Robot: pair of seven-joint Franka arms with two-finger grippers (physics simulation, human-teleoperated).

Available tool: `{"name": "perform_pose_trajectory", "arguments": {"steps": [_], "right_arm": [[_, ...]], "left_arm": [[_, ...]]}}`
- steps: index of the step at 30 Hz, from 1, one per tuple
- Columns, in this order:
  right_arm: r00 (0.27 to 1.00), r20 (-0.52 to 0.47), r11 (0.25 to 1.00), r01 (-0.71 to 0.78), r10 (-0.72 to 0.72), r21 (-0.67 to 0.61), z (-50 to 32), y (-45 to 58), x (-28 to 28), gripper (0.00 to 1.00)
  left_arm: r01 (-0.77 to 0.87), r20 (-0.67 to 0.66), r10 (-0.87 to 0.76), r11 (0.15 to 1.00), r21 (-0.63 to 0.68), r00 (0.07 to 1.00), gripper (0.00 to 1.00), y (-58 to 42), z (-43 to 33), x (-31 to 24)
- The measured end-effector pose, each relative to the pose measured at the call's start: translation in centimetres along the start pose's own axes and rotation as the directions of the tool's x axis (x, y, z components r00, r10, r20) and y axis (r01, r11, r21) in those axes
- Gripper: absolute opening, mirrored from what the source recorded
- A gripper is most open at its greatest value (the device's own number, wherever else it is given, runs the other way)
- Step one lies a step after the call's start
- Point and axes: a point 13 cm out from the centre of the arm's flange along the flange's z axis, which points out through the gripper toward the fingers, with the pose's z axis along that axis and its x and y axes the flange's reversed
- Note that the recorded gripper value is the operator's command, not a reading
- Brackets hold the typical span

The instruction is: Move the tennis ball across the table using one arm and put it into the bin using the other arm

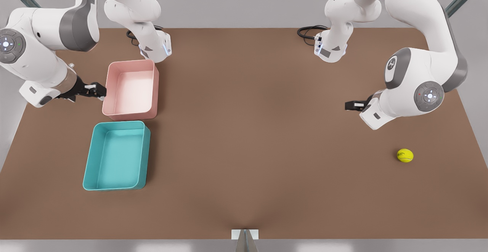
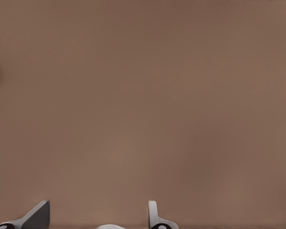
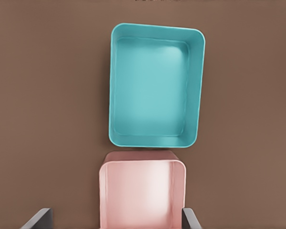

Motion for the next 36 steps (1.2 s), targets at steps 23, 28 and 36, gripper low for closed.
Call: {"name": "perform_pose_trajectory", "arguments": {"steps": [23, 28, 36], "right_arm": [[0.999, -0.030, 0.998, -0.031, 0.030, -0.059, 4.2, 1.1, -3.4, 1.00], [0.999, -0.037, 0.997, -0.026, 0.023, -0.067, 4.7, 1.2, -3.5, 1.00], [1.000, -0.014, 0.998, -0.027, 0.026, -0.064, 4.0, 0.5, -4.5, 1.00]], "left_arm": [[-0.638, 0.001, 0.643, 0.760, -0.126, 0.766, 0.21, 37.8, 23.9, -14.9], [-0.806, -0.008, 0.820, 0.561, -0.189, 0.573, 0.21, 42.3, 24.1, -16.2], [-0.954, -0.103, 0.960, 0.237, -0.181, 0.259, 0.21, 45.0, 27.5, -16.3]]}}
